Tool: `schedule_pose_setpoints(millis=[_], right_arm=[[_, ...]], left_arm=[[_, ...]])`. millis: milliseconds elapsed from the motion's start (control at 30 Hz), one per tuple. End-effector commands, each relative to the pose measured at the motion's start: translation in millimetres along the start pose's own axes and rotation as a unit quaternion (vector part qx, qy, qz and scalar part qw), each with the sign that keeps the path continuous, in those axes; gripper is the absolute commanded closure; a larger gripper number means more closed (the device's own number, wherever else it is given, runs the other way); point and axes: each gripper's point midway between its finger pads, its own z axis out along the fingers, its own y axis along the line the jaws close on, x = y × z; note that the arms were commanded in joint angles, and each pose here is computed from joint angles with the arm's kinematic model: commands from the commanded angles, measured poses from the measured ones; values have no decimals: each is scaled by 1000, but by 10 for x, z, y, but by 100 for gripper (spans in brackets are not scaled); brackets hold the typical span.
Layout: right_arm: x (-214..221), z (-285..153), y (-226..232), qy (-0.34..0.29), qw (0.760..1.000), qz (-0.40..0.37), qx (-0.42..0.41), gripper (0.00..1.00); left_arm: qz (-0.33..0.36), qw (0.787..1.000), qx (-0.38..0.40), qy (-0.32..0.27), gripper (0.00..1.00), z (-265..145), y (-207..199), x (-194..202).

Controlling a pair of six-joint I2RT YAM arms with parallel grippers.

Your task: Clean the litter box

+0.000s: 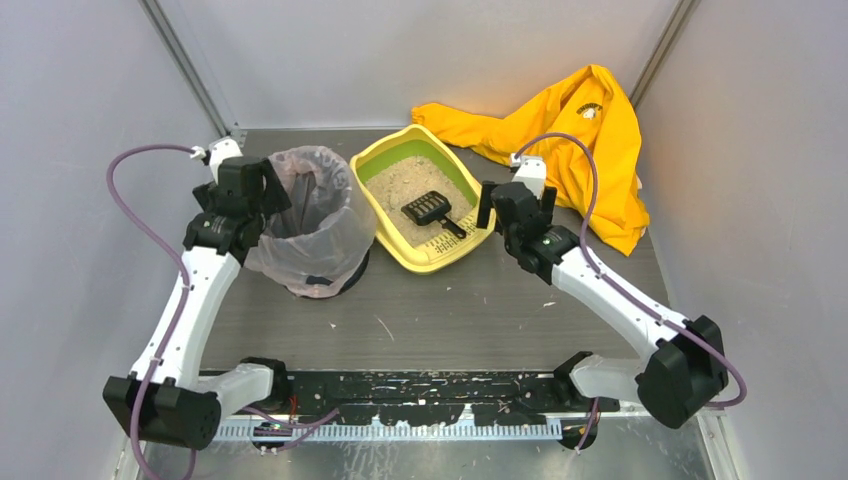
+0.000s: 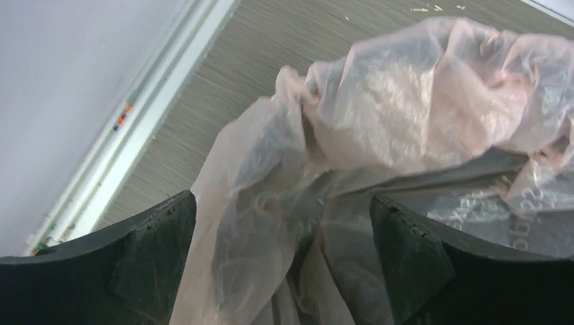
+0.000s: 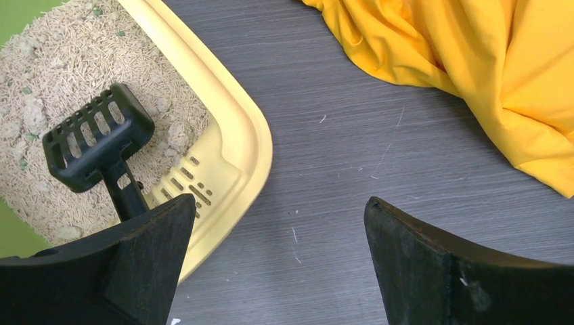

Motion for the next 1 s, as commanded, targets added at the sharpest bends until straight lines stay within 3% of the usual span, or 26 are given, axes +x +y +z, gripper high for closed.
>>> schedule_pose_setpoints(millis=[0, 200, 533, 967], right_arm=[[-266, 144, 8, -12, 998, 51, 26, 0], [-126, 517, 7, 43, 990, 131, 24, 0], [10, 913, 332, 92, 987, 129, 18, 0], [661, 1216, 475, 175, 977, 114, 31, 0]], left_arm=[[-73, 995, 52, -49, 0, -223, -76, -183], [-113, 981, 129, -89, 0, -604, -105, -283], [-93, 976, 183, -74, 0, -818, -181, -222], [-87, 971, 211, -73, 0, -901, -236, -203]])
